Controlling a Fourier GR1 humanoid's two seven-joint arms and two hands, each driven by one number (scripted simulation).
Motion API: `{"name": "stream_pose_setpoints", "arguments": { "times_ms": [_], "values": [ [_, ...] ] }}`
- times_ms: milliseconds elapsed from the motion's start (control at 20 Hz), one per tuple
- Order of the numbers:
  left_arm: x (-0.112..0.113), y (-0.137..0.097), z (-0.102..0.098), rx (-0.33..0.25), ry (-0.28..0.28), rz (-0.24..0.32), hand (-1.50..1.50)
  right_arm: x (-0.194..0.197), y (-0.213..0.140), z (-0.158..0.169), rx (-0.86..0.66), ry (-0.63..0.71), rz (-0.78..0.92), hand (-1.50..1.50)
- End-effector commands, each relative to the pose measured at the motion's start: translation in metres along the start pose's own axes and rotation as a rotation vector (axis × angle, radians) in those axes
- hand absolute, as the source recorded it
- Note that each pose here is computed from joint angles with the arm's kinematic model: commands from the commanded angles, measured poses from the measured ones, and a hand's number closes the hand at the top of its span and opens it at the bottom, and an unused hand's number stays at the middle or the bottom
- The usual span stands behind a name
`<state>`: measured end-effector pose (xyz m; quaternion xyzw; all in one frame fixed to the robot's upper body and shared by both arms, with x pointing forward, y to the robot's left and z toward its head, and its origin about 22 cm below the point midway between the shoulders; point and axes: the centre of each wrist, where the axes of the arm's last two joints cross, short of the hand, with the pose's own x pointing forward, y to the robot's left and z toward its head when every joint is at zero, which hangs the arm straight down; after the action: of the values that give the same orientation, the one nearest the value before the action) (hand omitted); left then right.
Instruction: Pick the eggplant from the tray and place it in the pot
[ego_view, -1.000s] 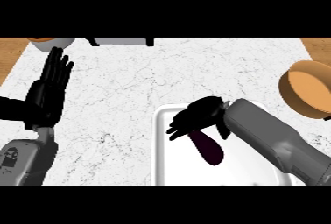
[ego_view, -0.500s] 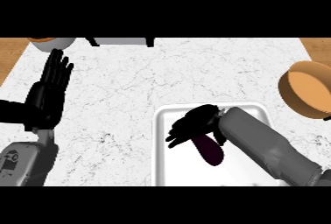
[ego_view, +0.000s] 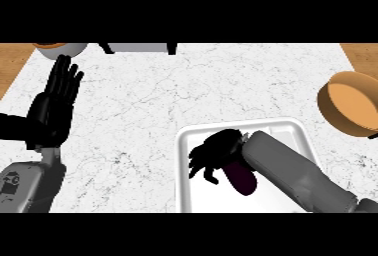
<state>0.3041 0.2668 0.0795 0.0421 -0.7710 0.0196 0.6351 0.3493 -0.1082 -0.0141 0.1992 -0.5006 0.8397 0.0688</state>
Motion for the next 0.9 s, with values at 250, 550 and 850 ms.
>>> {"name": "stream_pose_setpoints", "arguments": {
  "times_ms": [250,550,850],
  "values": [
    [0.008,-0.004,-0.009,0.008,-0.016,-0.001,0.0,0.015,0.037,-0.01,-0.02,-0.153,-0.012,1.5],
    [-0.004,0.004,0.002,0.017,0.005,-0.013,0.0,-0.023,-0.02,0.074,-0.387,0.577,-0.13,1.5],
    [-0.002,0.01,0.001,0.045,0.003,-0.024,0.0,-0.033,-0.032,0.153,-0.656,1.169,-0.271,1.5]
  ]
}}
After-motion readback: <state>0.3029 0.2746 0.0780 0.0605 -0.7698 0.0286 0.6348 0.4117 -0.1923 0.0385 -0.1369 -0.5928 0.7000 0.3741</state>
